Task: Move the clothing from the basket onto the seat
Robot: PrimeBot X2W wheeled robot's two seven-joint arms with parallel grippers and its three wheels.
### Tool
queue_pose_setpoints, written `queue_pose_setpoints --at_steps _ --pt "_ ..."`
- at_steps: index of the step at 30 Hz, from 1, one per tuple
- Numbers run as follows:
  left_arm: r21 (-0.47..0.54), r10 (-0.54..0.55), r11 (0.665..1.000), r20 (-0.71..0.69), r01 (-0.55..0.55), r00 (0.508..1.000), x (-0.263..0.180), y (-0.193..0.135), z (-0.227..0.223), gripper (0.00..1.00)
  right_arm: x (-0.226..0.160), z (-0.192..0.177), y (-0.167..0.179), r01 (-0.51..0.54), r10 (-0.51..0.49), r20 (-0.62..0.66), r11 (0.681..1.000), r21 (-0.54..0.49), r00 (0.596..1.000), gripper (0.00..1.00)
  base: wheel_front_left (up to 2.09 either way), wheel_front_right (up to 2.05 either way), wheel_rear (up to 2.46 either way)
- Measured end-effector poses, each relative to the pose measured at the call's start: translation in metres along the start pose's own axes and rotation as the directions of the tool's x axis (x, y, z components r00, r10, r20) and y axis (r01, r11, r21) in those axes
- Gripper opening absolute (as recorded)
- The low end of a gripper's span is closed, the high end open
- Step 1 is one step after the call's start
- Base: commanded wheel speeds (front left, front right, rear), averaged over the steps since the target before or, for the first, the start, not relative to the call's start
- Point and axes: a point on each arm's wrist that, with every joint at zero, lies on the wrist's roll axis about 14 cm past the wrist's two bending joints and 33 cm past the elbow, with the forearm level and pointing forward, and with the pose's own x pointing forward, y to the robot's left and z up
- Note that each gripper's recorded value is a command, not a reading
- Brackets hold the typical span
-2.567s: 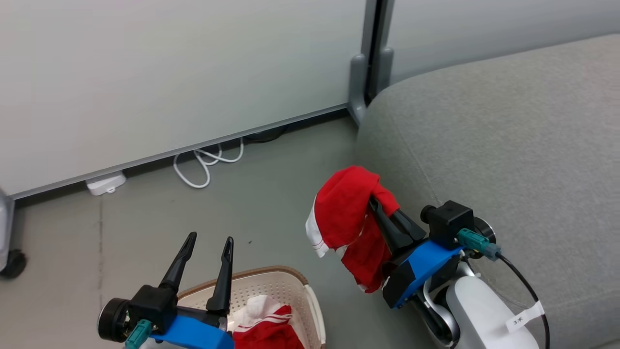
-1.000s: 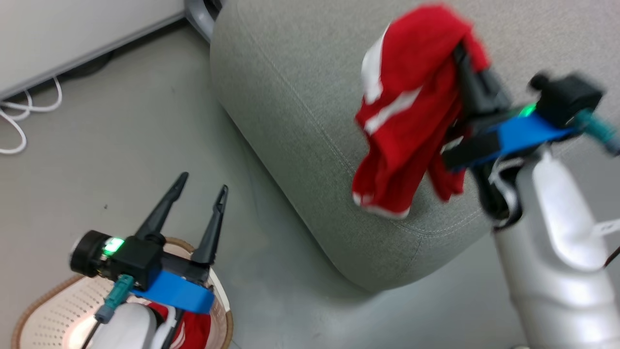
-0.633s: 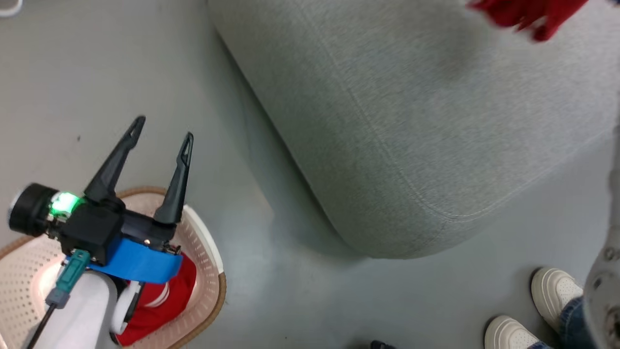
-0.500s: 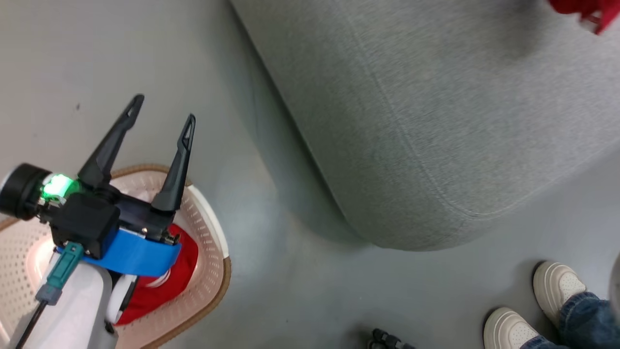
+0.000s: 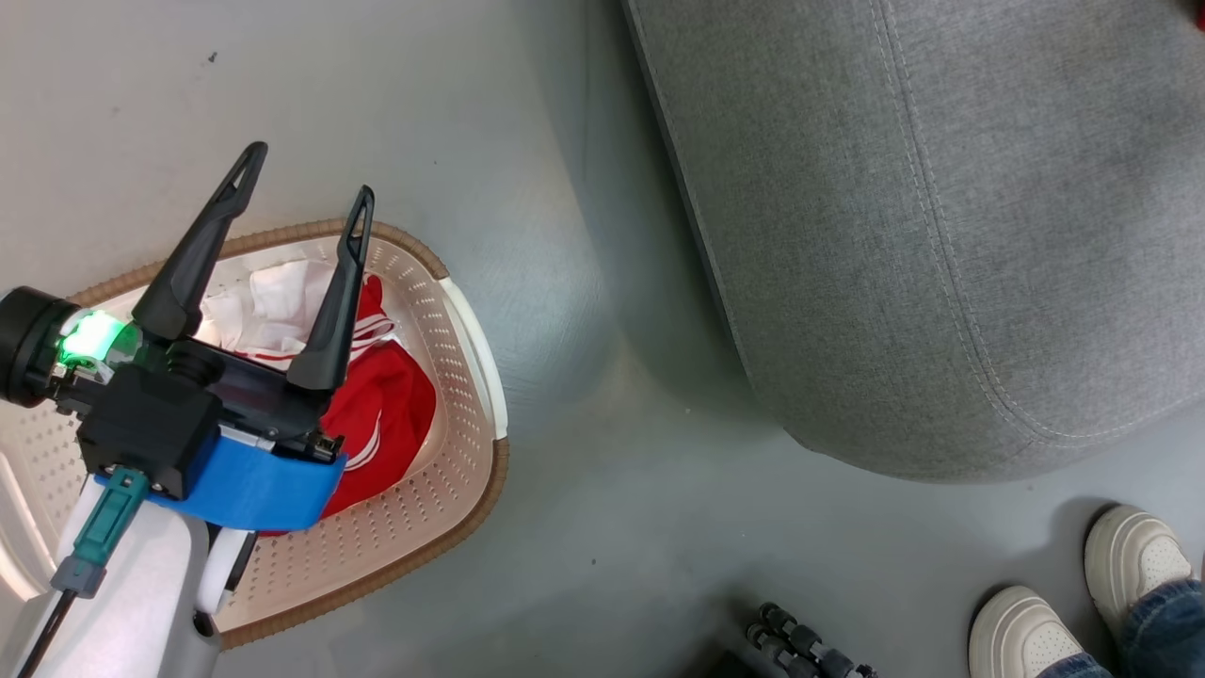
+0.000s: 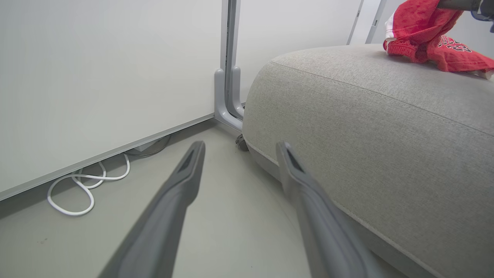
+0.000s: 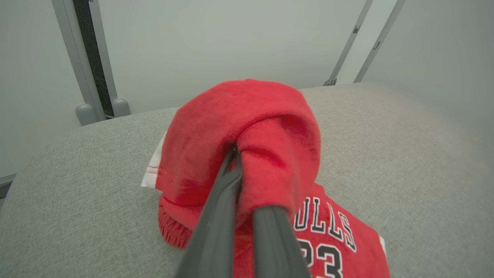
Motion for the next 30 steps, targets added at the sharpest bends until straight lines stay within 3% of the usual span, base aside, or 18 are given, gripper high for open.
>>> queue_pose_setpoints --at_steps 2,3,4,5,6,14,25,30 --pt "0.003 -0.001 1.000 0.006 0.001 1.000 -0.001 -0.001 0.003 1.00 -0.002 -0.003 -0.003 0.010 -0.010 -0.009 1.000 0.016 1.000 0.00 0.00 0.00 0.00" --pt "0.004 -0.003 1.000 0.007 0.003 1.000 -0.001 -0.002 0.004 1.00 -0.003 -0.003 -0.004 0.011 -0.011 -0.012 1.000 0.017 1.000 0.05 0.00 0.00 0.00" --pt "0.005 -0.003 1.000 0.007 0.003 1.000 -0.001 -0.003 0.005 1.00 -0.004 -0.004 -0.004 0.010 -0.010 -0.016 1.000 0.018 1.000 0.35 0.00 0.00 0.00" --pt "0.005 -0.003 1.000 0.010 0.003 1.000 -0.001 -0.004 0.007 1.00 -0.005 -0.004 -0.003 0.009 -0.009 -0.018 1.000 0.022 1.000 0.85 0.00 0.00 0.00" --pt "0.006 -0.004 1.000 0.011 0.004 1.000 -0.001 -0.005 0.008 1.00 -0.005 -0.003 -0.003 0.009 -0.008 -0.021 1.000 0.028 1.000 1.00 0.00 0.00 0.00" --pt "-0.031 0.005 1.000 0.038 -0.004 0.999 -0.003 -0.018 0.022 1.00 -0.015 0.008 0.008 -0.040 0.040 0.000 0.998 0.039 0.999 1.00 0.00 0.00 0.00" --pt "-0.035 0.094 0.995 0.096 -0.091 0.991 -0.032 -0.031 0.081 1.00 -0.087 0.011 0.027 -0.200 0.199 0.037 0.979 0.041 0.979 1.00 0.00 0.00 0.00" --pt "-0.030 0.172 0.985 0.126 -0.170 0.977 -0.061 -0.030 0.107 1.00 -0.129 0.020 0.044 -0.265 0.253 0.103 0.956 0.126 0.962 1.00 0.00 0.00 0.00"
